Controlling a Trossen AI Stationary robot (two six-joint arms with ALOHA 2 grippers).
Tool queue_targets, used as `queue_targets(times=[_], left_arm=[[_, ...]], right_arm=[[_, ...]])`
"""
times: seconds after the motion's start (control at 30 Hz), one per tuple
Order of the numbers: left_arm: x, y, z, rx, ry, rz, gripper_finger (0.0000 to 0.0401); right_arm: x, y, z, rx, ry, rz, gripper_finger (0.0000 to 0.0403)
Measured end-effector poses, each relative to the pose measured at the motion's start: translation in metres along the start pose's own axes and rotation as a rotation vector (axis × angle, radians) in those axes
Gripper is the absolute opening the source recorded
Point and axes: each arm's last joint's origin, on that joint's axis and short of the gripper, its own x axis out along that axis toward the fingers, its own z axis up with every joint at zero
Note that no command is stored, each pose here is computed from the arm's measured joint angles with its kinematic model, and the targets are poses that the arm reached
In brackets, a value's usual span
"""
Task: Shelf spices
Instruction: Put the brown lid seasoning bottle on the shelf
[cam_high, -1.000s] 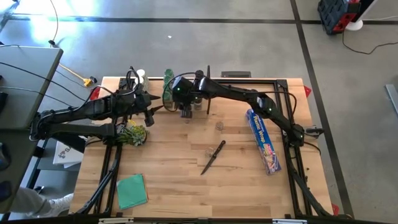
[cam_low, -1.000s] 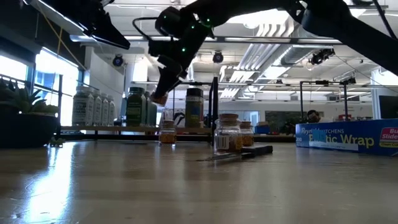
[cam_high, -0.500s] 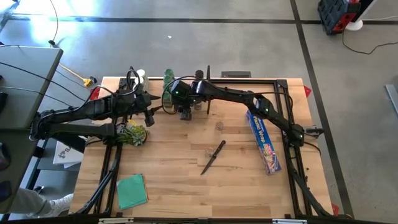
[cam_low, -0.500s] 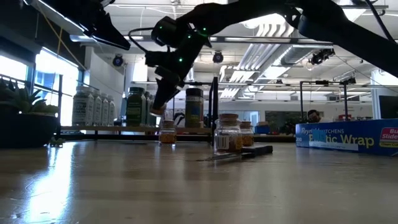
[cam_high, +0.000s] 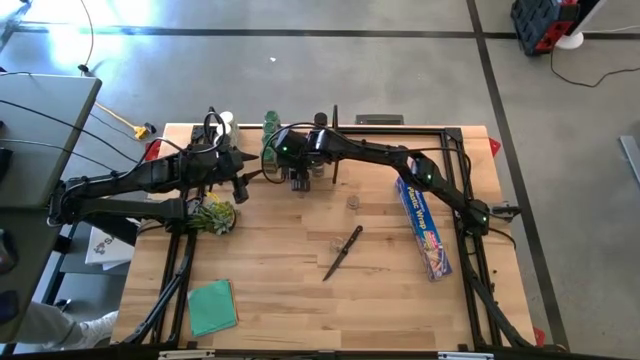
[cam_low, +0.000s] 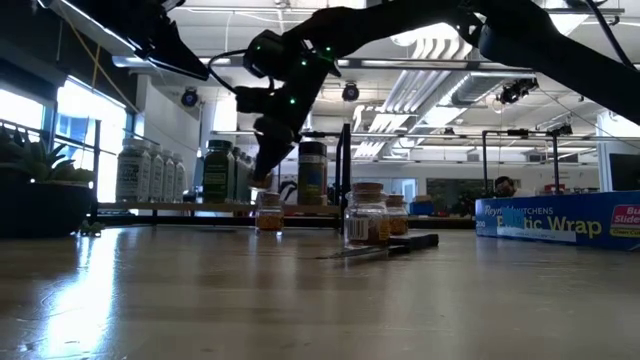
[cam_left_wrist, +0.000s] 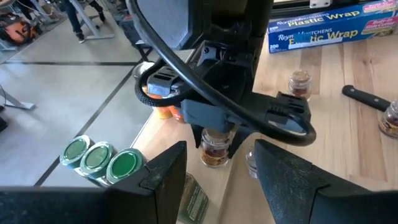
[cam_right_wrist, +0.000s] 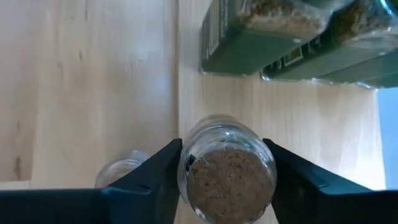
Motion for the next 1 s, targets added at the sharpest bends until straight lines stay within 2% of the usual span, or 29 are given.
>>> queue_targets(times=[0.1,0.2,0.43,0.7,1.0], left_arm=[[0.000,0.000,0.000,0.000,0.001,0.000,0.0183],[0.000,0.000,0.000,0.000,0.001,0.000,0.0183],[0.000,0.000,0.000,0.000,0.001,0.000,0.0183],[0.000,0.000,0.000,0.001,0.003,-0.001,0.0183],[0.000,0.000,-0.001,0.002,0.006,-0.001,0.0183]], right_arm=[[0.000,-0.001,0.000,0.001,0.008,-0.021,0.0227],[0.000,-0.001,0.000,0.000,0.008,-0.023,0.0245],[0.000,0.000,0.001,-0.009,0.004,-0.034,0.0251],[-0.010,0.005,0.008,-0.098,0.032,-0.184,0.0253],[-0.017,0.010,0.010,-0.106,0.030,-0.188,0.0254]])
